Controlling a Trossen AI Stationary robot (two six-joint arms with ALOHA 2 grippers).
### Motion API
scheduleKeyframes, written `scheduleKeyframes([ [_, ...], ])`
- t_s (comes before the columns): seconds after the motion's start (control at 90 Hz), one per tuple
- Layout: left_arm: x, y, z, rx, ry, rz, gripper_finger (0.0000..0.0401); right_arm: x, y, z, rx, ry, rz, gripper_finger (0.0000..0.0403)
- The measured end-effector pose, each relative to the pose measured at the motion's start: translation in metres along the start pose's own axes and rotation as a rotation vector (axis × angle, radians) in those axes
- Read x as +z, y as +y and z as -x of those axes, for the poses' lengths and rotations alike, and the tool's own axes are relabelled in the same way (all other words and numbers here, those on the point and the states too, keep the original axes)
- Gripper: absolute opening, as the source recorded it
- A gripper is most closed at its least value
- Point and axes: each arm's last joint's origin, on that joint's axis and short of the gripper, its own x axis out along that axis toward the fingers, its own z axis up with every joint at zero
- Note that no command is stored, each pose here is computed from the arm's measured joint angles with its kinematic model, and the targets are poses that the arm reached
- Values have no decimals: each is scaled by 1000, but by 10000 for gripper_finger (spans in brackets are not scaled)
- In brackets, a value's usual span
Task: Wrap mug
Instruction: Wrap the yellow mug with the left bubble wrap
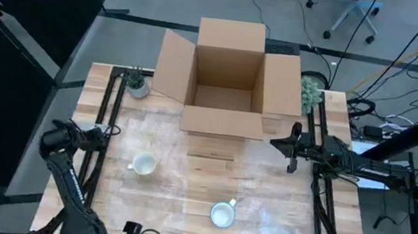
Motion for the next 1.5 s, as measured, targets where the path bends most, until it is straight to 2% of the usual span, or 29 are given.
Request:
scheduleKeyframes([
  [0.133, -5, -2, -14, 3, 44, -29, 184, 0, 0, 0, 0, 0, 0, 4],
  [0.289, -21, -11, -34, 31, 90, -3, 213, 0, 0, 0, -1, 0, 0, 4],
  [0.611, -55, -17, -84, 160, 179, 95, 217, 0, 0, 0, 0, 0, 0, 4],
  [0.856, -63, -11, -97, 294, 140, 171, 214, 0, 0, 0, 0, 0, 0, 4],
  [0.989, -62, -9, -96, 309, 137, 176, 175, 0, 0, 0, 0, 0, 0, 4],
  [1.233, -58, -10, -85, 263, 149, 194, 18, 0, 0, 0, 0, 0, 0, 4],
  [1.356, -52, -11, -68, 234, 141, 203, 8, 0, 0, 0, 0, 0, 0, 4],
  [1.5, -42, -8, -33, 205, 119, 217, 3, 0, 0, 0, 1, 0, 0, 4],
])
